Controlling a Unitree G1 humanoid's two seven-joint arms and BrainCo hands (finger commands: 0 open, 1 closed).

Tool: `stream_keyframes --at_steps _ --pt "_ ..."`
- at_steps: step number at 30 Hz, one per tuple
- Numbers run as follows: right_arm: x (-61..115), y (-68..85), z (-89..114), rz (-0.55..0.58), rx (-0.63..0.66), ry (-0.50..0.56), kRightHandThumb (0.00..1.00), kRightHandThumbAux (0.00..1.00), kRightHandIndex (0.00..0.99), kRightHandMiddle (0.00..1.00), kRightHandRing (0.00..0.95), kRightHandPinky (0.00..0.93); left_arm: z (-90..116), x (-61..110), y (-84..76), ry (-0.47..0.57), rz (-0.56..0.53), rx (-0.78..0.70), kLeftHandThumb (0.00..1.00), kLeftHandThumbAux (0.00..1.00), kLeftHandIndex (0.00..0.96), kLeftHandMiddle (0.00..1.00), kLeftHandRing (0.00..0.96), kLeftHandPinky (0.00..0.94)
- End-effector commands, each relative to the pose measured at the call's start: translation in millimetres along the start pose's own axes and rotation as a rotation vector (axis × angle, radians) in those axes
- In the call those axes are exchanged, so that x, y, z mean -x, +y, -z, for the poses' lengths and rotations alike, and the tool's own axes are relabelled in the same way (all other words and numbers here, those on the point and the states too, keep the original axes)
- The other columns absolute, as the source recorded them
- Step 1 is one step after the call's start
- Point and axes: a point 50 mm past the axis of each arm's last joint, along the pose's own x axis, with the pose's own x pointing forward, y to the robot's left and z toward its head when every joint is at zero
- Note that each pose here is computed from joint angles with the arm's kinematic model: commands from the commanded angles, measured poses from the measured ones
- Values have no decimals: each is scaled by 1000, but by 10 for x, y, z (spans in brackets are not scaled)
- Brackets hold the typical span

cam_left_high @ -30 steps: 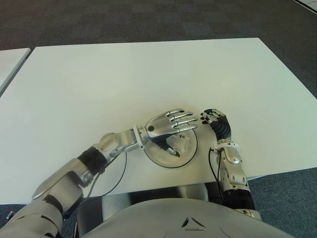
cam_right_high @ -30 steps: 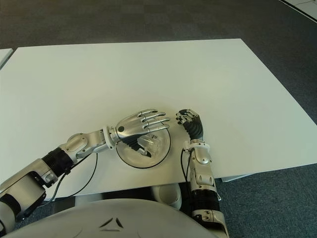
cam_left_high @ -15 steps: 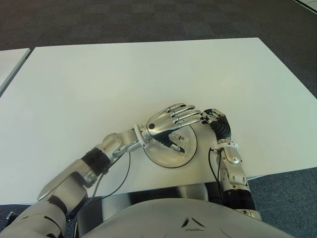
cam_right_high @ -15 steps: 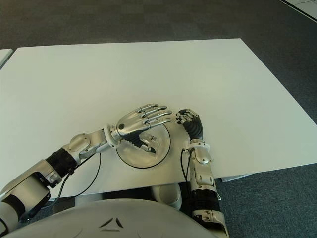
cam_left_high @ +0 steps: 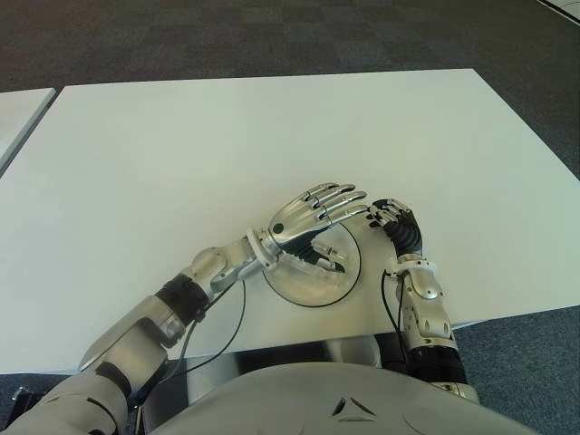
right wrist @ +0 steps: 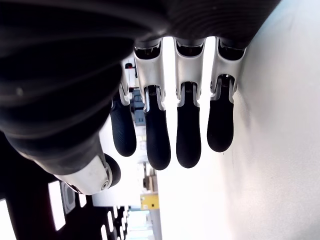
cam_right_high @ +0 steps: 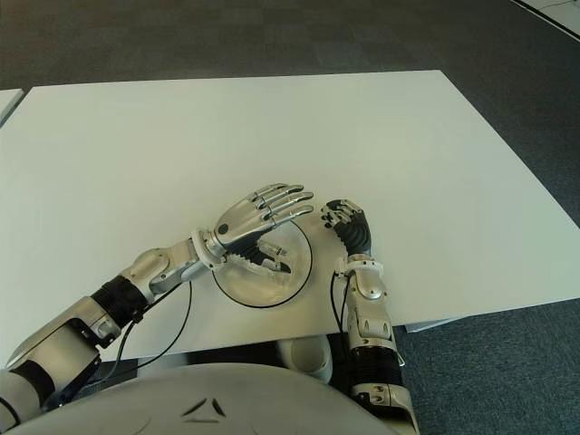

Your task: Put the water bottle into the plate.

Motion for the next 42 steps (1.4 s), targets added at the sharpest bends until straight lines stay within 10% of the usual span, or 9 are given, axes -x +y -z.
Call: stream_keyframes --at_steps 1,42 --pt "22 -16 51 1 1 37 704 736 426 490 490 502 30 44 4 92 -12 70 135 378 0 0 0 0" --pt "24 2 73 5 -58 41 708 733 430 507 505 513 337 749 281 740 -632 1140 146 520 0 0 0 38"
